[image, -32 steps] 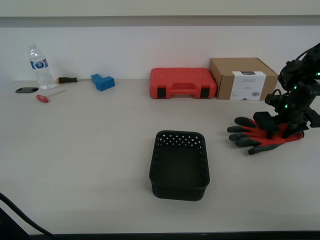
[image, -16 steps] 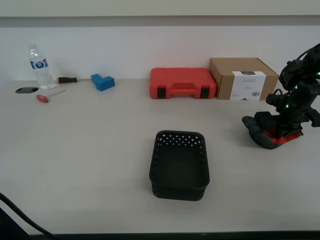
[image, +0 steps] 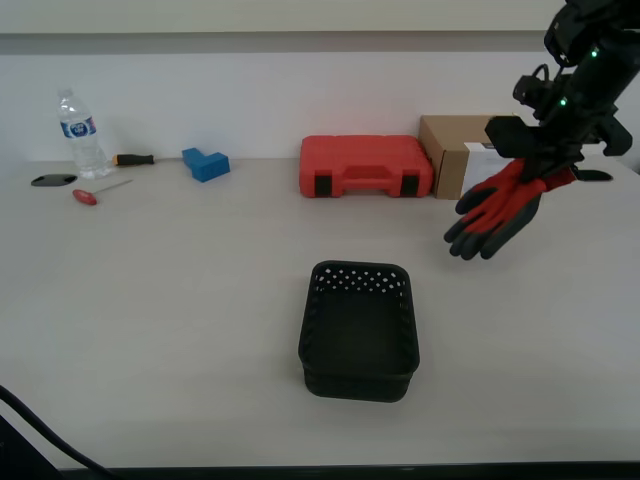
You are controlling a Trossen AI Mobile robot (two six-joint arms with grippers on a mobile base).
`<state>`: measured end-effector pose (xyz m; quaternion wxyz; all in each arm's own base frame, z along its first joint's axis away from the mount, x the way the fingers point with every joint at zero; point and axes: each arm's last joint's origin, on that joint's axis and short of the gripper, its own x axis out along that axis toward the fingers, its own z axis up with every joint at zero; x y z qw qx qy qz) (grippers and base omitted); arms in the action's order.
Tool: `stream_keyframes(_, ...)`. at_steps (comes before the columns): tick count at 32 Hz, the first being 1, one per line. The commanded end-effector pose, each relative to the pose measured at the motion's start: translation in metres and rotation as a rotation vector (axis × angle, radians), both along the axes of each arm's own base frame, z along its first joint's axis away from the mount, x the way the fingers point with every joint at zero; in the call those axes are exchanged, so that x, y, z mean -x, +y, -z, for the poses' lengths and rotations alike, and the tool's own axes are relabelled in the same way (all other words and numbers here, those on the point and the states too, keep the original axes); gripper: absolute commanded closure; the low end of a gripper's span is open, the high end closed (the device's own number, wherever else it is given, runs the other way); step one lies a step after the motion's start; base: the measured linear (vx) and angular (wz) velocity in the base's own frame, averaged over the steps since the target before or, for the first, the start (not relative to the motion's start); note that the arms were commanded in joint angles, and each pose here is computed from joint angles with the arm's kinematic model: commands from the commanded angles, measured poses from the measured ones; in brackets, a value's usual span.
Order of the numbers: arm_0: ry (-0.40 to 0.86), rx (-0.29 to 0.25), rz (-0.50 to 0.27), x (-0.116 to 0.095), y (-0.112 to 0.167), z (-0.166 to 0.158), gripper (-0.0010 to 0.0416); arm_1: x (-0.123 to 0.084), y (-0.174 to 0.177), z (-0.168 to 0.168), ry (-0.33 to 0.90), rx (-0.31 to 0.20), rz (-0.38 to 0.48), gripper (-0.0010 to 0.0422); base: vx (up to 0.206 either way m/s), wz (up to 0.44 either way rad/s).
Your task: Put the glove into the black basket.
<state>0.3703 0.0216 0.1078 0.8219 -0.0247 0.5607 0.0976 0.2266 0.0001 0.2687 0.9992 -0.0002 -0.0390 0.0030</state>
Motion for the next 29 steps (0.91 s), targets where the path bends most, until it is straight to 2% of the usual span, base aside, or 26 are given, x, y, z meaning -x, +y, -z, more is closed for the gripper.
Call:
stream_keyframes(1, -0.030, -0.014, -0.056, 0.008, 0.032, -0.025, 0.0407, 0.000, 0.000, -0.001, -0.002, -0.001, -0.002, 0.0412, 0.000, 0.000)
stream_keyframes(4, -0.053, -0.028, -0.102, 0.019, 0.055, -0.047, 0.0407, 0.000, 0.000, -0.001, -0.004, -0.001, -0.001, 0.0412, 0.000, 0.000)
stream_keyframes(8, -0.087, -0.050, -0.200, 0.044, 0.092, -0.083, 0.0407, 0.000, 0.000, -0.001, -0.004, -0.001, -0.002, 0.0412, 0.000, 0.000)
stream_keyframes(10, -0.083, -0.058, -0.231, 0.054, 0.104, -0.090, 0.0407, 0.000, 0.000, -0.001, -0.004, -0.001, -0.002, 0.0412, 0.000, 0.000)
stream_keyframes(13, -0.054, -0.073, -0.337, 0.081, 0.139, -0.101, 0.0407, 0.000, 0.000, -0.001, -0.005, -0.001, -0.002, 0.0412, 0.000, 0.000)
stream_keyframes(18, 0.007, -0.116, -0.468, 0.114, 0.184, -0.100, 0.0407, 0.000, 0.000, -0.001, -0.005, 0.000, -0.008, 0.0412, 0.000, 0.000)
stream_keyframes(21, 0.033, -0.111, -0.510, 0.123, 0.198, -0.093, 0.0407, 0.000, 0.000, -0.001, -0.005, 0.000, -0.008, 0.0412, 0.000, 0.000)
stream_keyframes(24, 0.117, -0.098, -0.523, 0.120, 0.205, -0.066, 0.0407, 0.000, 0.000, -0.001, -0.005, 0.000, -0.008, 0.0412, 0.000, 0.000)
stream_keyframes(29, 0.170, -0.062, -0.529, 0.112, 0.212, -0.026, 0.0406, 0.000, 0.000, -0.001, -0.004, 0.000, -0.008, 0.0412, 0.000, 0.000)
